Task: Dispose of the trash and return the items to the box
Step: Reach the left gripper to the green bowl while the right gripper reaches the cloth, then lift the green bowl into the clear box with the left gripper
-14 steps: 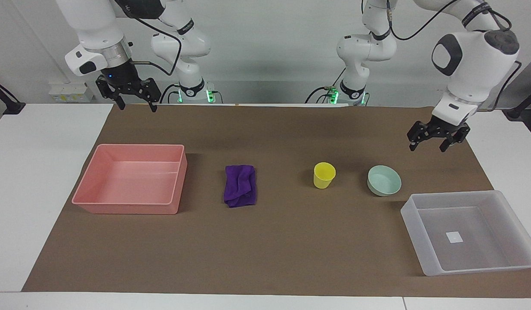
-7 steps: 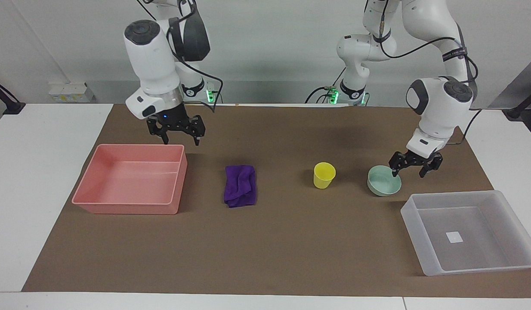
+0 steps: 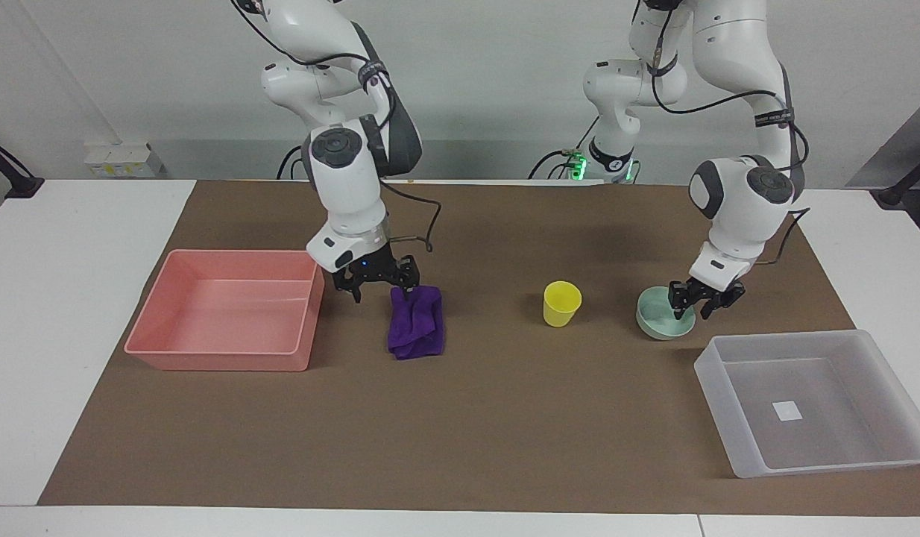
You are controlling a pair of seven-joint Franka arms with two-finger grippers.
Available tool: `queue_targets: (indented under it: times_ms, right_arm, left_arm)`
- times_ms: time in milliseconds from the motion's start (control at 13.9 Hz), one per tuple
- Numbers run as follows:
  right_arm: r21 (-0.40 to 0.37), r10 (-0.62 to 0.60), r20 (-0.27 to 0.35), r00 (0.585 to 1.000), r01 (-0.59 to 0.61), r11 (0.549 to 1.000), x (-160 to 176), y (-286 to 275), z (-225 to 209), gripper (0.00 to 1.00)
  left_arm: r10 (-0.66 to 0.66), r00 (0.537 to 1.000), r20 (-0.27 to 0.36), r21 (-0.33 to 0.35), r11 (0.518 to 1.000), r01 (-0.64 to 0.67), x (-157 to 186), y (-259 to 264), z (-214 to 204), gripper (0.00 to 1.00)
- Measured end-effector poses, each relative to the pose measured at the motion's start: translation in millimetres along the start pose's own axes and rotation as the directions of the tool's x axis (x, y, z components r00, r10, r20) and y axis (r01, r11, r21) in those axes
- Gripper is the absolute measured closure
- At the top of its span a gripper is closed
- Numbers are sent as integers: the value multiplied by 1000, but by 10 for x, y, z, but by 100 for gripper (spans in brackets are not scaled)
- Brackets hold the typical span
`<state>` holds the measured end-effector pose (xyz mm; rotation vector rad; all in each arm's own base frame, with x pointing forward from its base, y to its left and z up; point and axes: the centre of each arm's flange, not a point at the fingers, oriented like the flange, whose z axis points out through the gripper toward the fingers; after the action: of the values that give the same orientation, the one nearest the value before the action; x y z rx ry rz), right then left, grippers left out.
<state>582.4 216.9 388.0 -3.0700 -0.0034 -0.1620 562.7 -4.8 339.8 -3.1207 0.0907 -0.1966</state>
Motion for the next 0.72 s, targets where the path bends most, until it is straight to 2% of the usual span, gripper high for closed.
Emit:
queue_targets:
  times_ms: [216, 504, 720]
  right_arm:
    - [0, -38, 10, 999, 38, 999, -146, -227, 482, 0]
    - [-14, -75, 45, 996, 76, 997, -230, -265, 854, 0]
    - [-2, -74, -2, 997, 74, 997, -289, -223, 969, 0]
  left_arm:
    - [-3, 1000, 7, -1, 1000, 3, 19, -5, -69, 96]
    - [-27, 1000, -6, -4, 1000, 27, 184, -146, -738, 98]
    - [-69, 995, -68, 3, 998, 70, 377, -404, -1138, 98]
